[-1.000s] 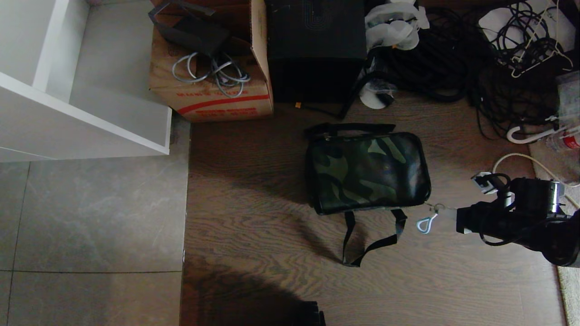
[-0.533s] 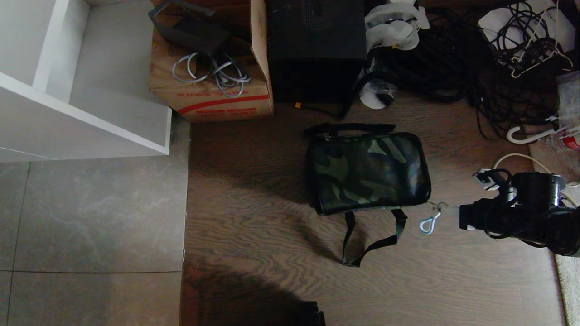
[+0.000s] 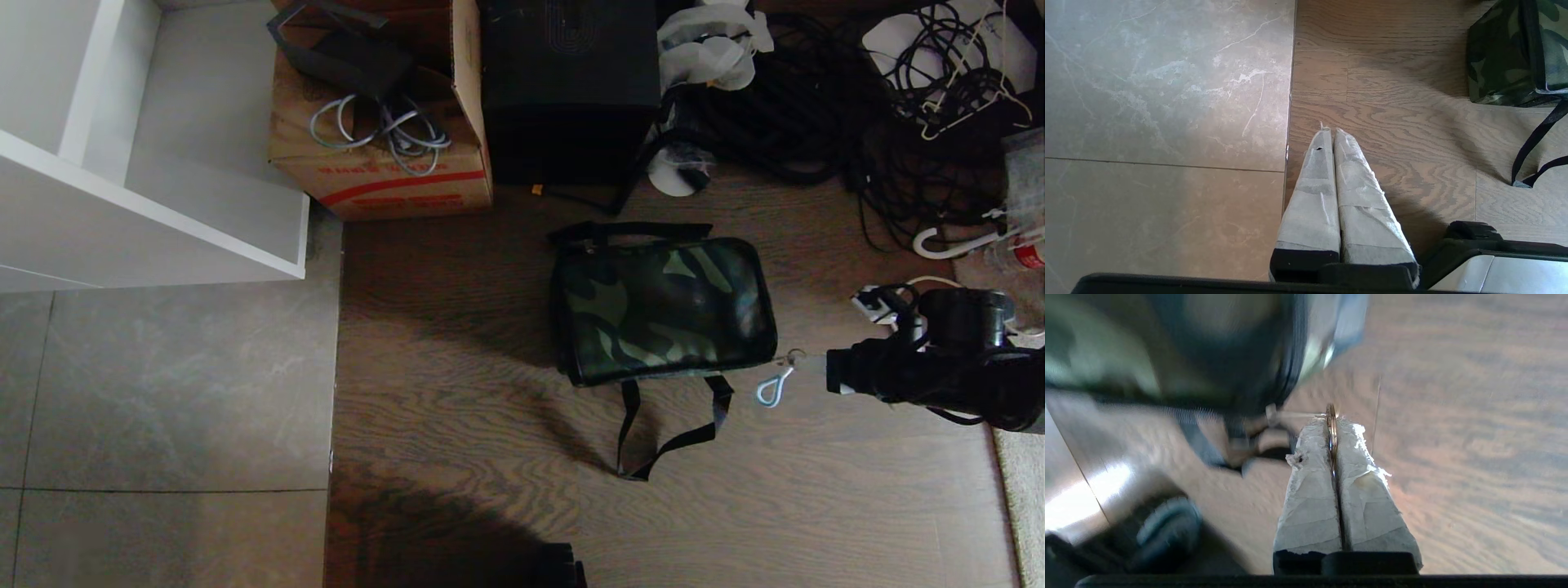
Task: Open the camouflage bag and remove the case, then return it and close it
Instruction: Open the top of the storage box
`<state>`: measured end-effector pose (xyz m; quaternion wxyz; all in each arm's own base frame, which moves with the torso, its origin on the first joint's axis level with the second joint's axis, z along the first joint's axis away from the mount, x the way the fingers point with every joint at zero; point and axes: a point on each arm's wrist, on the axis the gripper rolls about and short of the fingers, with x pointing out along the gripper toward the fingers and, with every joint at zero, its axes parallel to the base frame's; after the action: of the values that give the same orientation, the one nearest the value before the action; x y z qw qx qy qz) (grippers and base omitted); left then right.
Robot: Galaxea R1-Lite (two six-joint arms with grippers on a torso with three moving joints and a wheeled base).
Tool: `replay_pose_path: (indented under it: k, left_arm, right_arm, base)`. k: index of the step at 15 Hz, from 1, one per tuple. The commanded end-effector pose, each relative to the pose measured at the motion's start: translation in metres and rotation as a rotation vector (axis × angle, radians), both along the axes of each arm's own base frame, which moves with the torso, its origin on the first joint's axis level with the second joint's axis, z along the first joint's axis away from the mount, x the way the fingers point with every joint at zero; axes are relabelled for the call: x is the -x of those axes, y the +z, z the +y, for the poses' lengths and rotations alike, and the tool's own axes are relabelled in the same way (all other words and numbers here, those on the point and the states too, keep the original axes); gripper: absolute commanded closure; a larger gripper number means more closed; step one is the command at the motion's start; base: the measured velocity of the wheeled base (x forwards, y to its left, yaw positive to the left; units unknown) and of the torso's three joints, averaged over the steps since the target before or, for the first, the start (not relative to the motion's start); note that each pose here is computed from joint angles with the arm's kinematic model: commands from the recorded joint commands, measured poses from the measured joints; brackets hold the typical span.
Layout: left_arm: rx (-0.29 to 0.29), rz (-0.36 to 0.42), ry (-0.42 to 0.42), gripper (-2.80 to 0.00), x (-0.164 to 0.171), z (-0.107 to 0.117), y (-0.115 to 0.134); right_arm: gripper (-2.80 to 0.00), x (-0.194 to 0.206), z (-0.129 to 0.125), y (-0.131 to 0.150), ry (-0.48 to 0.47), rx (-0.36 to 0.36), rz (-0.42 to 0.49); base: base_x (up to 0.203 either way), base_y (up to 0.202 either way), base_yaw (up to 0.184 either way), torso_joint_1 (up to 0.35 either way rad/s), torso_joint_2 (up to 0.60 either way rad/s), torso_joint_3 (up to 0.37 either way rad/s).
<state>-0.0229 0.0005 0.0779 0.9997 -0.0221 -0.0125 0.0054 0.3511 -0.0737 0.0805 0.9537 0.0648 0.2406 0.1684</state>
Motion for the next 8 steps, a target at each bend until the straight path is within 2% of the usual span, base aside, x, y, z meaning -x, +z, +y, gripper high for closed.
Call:
replay_pose_path:
  k: [1,8]
  left_arm:
    - [0.0,0.009,0.001,0.0,-0.001,0.0,-0.002]
    - [0.0,0.009,0.001,0.0,-0.001,0.0,-0.002]
  right_arm:
    - [0.0,-0.01,-0.002,0.013,-0.032,-0.06,-0.027]
    - [0.0,-0.022,-0.005,0.032,-0.081,-0.159,-0.063]
  base:
    - [0.0,0.0,0.0,0.0,0.0,0.0]
    - [0.0,0.0,0.0,0.0,0.0,0.0]
